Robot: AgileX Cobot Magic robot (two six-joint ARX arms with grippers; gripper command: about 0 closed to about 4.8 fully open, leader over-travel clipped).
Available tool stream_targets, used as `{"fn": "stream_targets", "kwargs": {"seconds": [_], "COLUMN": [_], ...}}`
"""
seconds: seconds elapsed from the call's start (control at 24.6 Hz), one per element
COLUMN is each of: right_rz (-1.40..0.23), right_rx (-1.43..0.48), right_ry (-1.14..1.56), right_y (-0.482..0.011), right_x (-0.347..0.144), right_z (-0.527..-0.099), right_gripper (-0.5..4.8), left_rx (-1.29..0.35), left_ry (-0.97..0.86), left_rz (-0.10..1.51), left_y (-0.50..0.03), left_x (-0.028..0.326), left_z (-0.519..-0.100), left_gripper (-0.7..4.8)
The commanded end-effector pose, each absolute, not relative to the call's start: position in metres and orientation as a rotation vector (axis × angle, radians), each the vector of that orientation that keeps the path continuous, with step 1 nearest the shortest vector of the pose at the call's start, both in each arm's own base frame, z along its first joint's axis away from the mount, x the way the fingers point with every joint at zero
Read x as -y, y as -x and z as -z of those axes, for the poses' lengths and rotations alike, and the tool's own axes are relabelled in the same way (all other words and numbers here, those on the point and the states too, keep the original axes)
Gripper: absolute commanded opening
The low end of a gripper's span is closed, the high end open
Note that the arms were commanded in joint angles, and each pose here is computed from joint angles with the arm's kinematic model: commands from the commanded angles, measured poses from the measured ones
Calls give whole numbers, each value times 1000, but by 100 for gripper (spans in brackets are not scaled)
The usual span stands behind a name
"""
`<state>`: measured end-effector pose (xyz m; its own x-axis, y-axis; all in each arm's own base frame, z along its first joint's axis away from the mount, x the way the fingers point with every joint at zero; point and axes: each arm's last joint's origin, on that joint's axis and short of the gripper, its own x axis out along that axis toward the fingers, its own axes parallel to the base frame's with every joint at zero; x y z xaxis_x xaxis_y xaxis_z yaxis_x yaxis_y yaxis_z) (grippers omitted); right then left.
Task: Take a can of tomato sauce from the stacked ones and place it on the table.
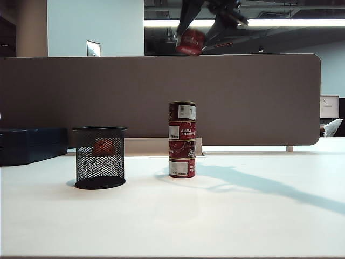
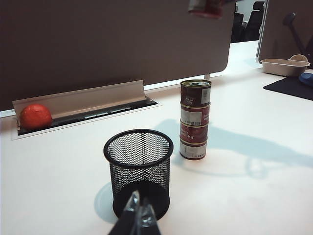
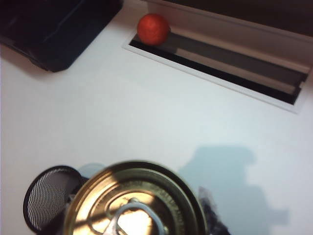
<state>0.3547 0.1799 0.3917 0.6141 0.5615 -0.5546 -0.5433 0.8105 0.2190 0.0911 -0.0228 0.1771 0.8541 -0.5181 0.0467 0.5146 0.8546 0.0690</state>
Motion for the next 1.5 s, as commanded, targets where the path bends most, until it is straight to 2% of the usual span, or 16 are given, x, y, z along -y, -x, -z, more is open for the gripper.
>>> {"fn": "stream_targets", "kwargs": {"seconds": [0.04,0.49,0.98,1.22,1.5], "right_rz": [-607,-420,-308,-286,-254], "right_rx": [-685,-837,-713,-691,-663], "right_ry": [-30,6,37,10,-31], "right_y": [-347,-331,-291,-268,-245], "right_x": [-166,-129,-102,-92,-83], "right_z": [-399,-401,-436,-423,-386], "right_gripper": [229,233,233,233,233], "left_rx": [76,76,76,76,76], "left_ry": [-53,-53,-53,-53,-53], "left_rz": [546,546,547,546,546], "left_y": [-91,-91,-91,-91,-91], "left_x": [23,23,23,23,23], "left_z": [-179,-179,-179,-179,-179], "left_gripper": [-6,-6,-6,-6,-6]}}
